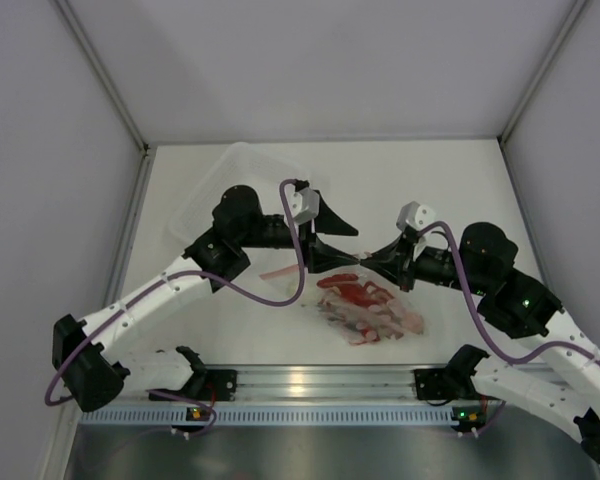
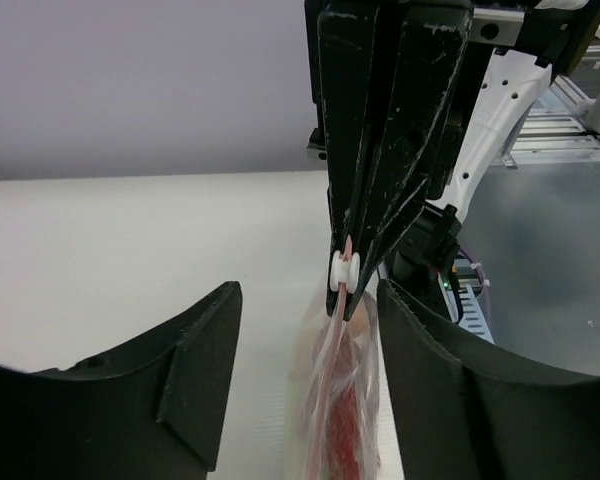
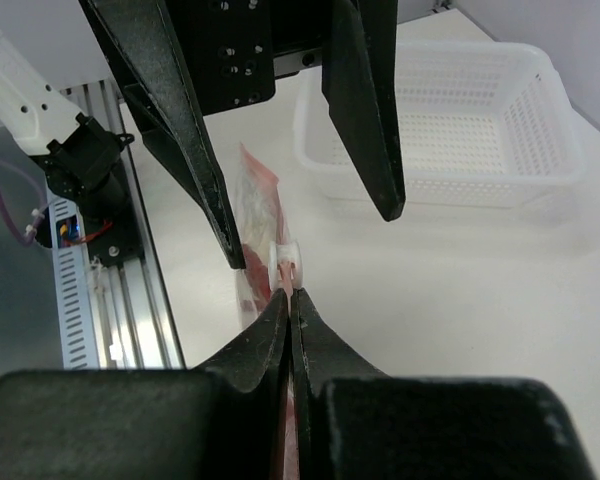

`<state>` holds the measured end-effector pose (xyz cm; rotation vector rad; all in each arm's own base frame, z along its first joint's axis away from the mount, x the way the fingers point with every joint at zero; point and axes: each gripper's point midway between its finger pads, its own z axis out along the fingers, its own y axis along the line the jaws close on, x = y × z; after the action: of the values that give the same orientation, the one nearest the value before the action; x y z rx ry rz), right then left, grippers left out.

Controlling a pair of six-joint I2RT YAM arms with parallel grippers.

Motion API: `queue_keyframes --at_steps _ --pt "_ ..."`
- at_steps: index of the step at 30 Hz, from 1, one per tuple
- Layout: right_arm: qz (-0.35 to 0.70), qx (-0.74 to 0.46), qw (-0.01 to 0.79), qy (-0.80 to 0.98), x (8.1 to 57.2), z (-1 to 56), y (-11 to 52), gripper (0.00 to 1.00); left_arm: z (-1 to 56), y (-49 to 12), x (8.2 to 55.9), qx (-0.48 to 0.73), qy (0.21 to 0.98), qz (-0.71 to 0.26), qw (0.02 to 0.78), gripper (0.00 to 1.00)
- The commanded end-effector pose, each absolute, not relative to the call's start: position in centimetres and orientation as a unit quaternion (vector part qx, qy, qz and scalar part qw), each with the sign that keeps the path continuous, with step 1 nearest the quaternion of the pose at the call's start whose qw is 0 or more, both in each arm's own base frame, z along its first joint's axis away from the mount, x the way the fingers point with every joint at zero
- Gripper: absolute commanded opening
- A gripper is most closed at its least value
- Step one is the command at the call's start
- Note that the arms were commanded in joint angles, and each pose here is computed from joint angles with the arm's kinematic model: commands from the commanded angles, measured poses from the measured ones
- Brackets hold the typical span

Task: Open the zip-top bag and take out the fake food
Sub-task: Pick up the zipper food storage bag at the center of the board, then unzip the zipper food storage bag at the center of the board.

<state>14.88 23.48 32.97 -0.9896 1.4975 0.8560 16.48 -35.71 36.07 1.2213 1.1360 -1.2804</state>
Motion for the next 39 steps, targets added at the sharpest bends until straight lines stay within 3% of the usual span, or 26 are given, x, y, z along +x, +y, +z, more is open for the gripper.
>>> queue_keyframes --at_steps 1,8,9,10,14,16,17,26,39 --pt "0.367 -0.423 0.562 0.608 14.7 34.8 23.6 0.00 39.1 -36.1 15.8 0.516 0.423 -0.539 0.514 0.59" --pt "0.378 -0.427 0.558 0.603 14.4 34.7 23.8 0.00 38.7 -36.7 15.1 0.527 0.418 -0.553 0.491 0.43" --pt "0.376 -0.425 0.560 0.604 14.4 34.7 23.8 0.00 38.6 -36.7 14.9 0.530 0.416 -0.555 0.488 0.38" --pt "0.375 -0.423 0.561 0.604 14.5 34.7 23.7 0.00 38.4 -36.7 14.9 0.531 0.416 -0.556 0.486 0.27" --pt "0.373 -0.418 0.568 0.603 14.6 35.0 23.6 0.00 38.1 -36.7 14.8 0.532 0.418 -0.556 0.483 0.28" --pt "0.370 -0.415 0.570 0.605 14.8 34.9 23.5 0.00 38.0 -36.8 14.9 0.532 0.418 -0.557 0.481 0.15" --pt "0.367 -0.413 0.571 0.608 15.0 34.8 23.5 0.00 38.1 -36.8 15.0 0.531 0.419 -0.556 0.484 0.00" --pt "0.305 -0.331 0.638 0.624 17.2 36.4 20.3 0.00 36.2 -36.1 16.9 0.517 0.452 -0.520 0.508 0.00" --pt "0.218 -0.190 0.709 0.643 19.0 38.8 13.8 0.00 30.4 -29.5 23.8 0.398 0.610 -0.393 0.561 0.00"
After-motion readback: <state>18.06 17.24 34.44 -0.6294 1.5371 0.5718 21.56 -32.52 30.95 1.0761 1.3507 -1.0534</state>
